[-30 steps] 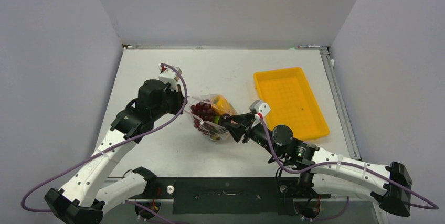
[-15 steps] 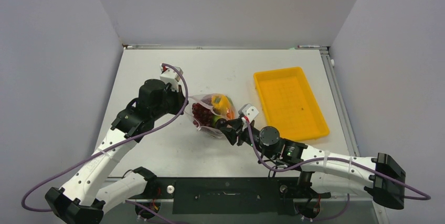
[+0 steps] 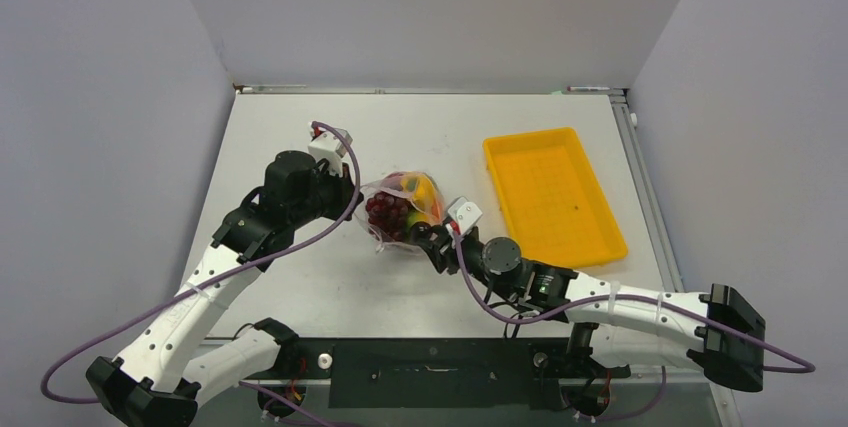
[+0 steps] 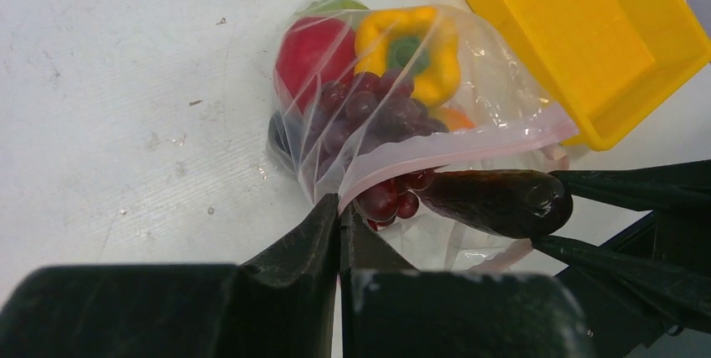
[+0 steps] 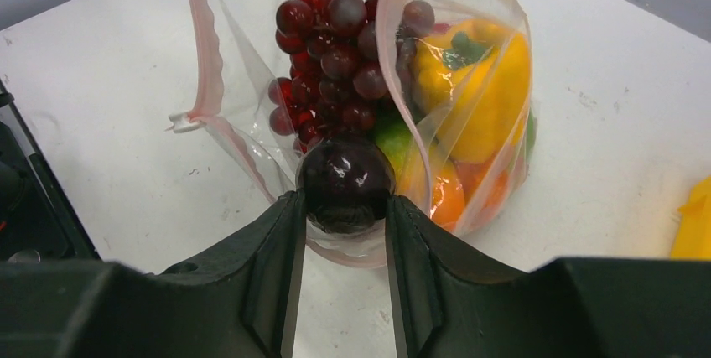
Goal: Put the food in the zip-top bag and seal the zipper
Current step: Adjust the fake vegetable in the zipper food storage bag, then adjust the zipper food storage bag at the center of the board.
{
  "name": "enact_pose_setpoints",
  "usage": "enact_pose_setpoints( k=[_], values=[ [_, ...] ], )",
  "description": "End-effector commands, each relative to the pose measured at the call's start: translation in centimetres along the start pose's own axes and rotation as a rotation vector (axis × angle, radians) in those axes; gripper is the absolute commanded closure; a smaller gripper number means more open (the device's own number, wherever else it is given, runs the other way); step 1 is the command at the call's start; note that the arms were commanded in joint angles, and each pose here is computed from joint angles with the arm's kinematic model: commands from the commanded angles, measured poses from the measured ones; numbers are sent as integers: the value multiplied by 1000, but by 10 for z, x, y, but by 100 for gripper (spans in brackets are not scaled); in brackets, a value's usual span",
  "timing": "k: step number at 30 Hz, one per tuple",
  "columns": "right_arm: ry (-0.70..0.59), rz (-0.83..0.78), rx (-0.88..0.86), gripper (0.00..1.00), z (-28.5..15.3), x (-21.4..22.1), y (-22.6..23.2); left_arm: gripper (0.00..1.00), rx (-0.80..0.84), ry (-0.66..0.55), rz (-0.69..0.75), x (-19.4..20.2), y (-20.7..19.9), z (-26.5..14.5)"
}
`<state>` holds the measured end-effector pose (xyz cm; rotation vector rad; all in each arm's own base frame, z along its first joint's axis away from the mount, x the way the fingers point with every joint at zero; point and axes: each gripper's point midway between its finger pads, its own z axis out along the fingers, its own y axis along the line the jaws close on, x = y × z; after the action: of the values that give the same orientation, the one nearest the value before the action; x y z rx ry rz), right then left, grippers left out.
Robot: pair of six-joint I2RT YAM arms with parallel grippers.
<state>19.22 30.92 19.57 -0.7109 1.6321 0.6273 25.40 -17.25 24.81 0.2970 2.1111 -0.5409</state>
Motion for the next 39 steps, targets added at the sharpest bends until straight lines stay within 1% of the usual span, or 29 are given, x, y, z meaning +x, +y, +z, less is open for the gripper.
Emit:
enact_pose_setpoints(
  k=[1, 3, 9, 13, 18, 23, 25, 28, 30, 33, 35, 37, 38, 39],
  values=[
    [-65, -25, 29, 58, 0, -45, -4, 100, 37, -75, 10, -22, -8, -1],
    [-84, -24, 25, 48, -1, -60, -3, 100, 43, -73, 12, -22, -9, -1],
    [-114, -17, 25, 35, -4, -95, -1, 100, 46, -67, 15, -22, -10, -1],
    [-81, -6, 78, 33, 2, -105, -7, 100, 46, -66, 16, -22, -10, -1],
    [27, -14, 151, 36, 12, -91, -15, 100, 49, -60, 16, -21, -11, 0],
    [103, -25, 189, 43, 18, -72, -18, 100, 50, -57, 18, -21, -11, 0],
    [133, -31, 214, 45, 19, -64, -22, 100, 50, -54, 17, -20, -11, 1],
    [156, -27, 255, 48, 19, -58, -28, 100, 50, -53, 17, -20, -11, 1],
    [167, -22, 283, 53, 18, -54, -32, 100, 49, -50, 17, -20, -10, 2],
    [175, -14, 326, 61, 14, -51, -39, 100, 46, -49, 15, -19, -10, 2],
    [176, -11, 333, 70, 12, -51, -40, 100, 45, -49, 15, -19, -10, 2],
    [167, -4, 332, 87, 11, -55, -40, 100, 48, -49, 12, -20, -11, 1],
    [159, 1, 332, 93, 11, -59, -40, 100, 51, -48, 10, -21, -12, 0],
    [148, 7, 328, 94, 10, -65, -39, 100, 52, -47, 9, -22, -12, -1]
  ],
)
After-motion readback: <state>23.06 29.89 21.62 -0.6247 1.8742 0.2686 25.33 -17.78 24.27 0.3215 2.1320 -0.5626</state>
